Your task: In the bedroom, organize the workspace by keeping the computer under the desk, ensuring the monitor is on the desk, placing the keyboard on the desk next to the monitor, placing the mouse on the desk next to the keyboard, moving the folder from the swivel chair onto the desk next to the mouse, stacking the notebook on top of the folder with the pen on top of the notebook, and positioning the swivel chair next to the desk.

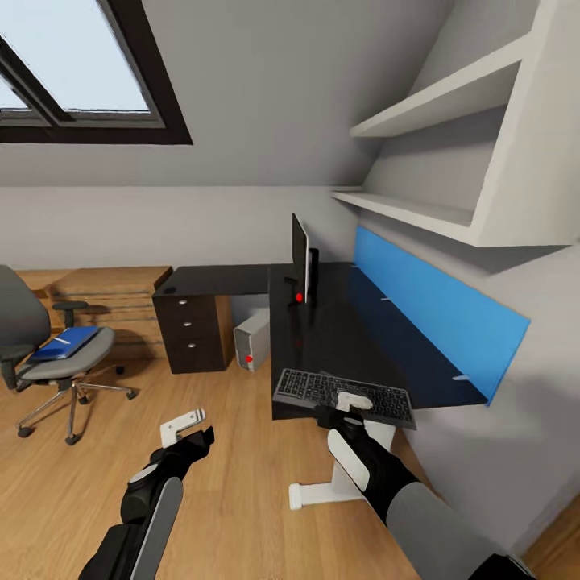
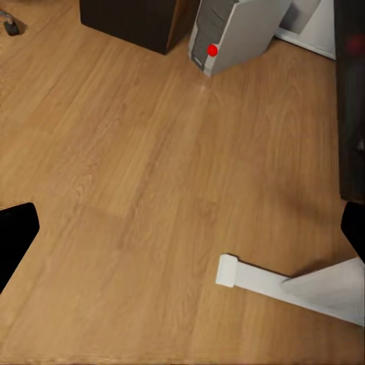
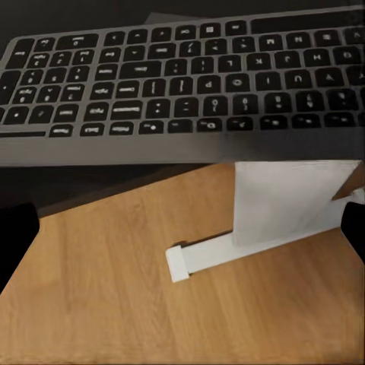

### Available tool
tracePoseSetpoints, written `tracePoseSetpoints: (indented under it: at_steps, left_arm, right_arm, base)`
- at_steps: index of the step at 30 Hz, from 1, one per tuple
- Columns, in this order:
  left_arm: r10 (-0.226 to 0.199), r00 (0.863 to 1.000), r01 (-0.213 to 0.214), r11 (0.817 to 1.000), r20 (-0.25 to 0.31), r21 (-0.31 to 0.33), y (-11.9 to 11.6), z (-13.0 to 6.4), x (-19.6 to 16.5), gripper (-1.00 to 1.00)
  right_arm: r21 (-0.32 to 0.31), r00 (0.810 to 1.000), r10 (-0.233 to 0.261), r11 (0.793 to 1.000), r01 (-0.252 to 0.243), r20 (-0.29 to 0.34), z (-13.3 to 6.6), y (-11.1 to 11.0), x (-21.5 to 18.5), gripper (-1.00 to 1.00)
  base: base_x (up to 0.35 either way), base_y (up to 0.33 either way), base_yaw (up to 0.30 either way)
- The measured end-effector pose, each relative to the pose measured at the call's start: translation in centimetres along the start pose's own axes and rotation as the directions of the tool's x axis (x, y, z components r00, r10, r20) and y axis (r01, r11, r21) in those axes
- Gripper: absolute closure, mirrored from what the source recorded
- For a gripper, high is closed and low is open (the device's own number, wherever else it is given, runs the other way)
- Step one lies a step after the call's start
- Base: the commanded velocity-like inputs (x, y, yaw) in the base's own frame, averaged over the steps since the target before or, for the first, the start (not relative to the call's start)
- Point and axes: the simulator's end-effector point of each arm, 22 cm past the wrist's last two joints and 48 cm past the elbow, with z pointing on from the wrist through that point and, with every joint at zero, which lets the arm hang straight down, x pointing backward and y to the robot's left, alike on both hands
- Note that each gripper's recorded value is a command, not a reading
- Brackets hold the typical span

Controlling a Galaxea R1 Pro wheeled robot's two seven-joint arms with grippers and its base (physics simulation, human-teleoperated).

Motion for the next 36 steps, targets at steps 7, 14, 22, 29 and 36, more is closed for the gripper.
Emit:
tracePoseSetpoints:
  at_steps: [7, 14, 22, 29, 36]
  left_arm:
    - [0.000, 1.000, 0.000, 1.000, 0.001, 0.000, 0.0, 0.0, 0.0, -1.00]
    - [0.001, 1.000, -0.001, 1.000, 0.004, -0.001, 0.1, -0.1, -0.2, -1.00]
    - [-0.006, 0.999, 0.006, 1.000, 0.033, 0.000, 0.4, -0.4, -1.4, -1.00]
    - [-0.002, 0.999, 0.003, 1.000, 0.041, -0.004, 0.7, -0.5, -1.8, -1.00]
    - [-0.002, 0.999, 0.002, 1.000, 0.043, -0.004, 0.7, -0.5, -1.9, -1.00]
  right_arm:
    - [-0.003, 1.000, 0.001, 1.000, -0.001, 0.000, 0.0, 0.1, 0.0, -1.00]
    - [0.016, 0.999, -0.007, 1.000, 0.007, -0.036, 0.4, -0.9, 1.5, -1.00]
    - [0.056, 0.996, -0.022, 0.998, 0.027, -0.086, 1.0, -2.6, 3.4, -1.00]
    - [0.113, 0.988, -0.019, 0.993, 0.037, -0.152, 2.0, -5.0, 4.1, -1.00]
    - [0.131, 0.984, 0.025, 0.991, -0.002, -0.174, 2.5, -6.8, 3.7, -1.00]
  base:
    - [-0.088, -0.306, 0.000]
    - [-0.012, -0.268, 0.000]
    - [-0.001, -0.038, 0.000]
    - [0.000, -0.003, 0.000]
    - [0.000, 0.000, 0.000]
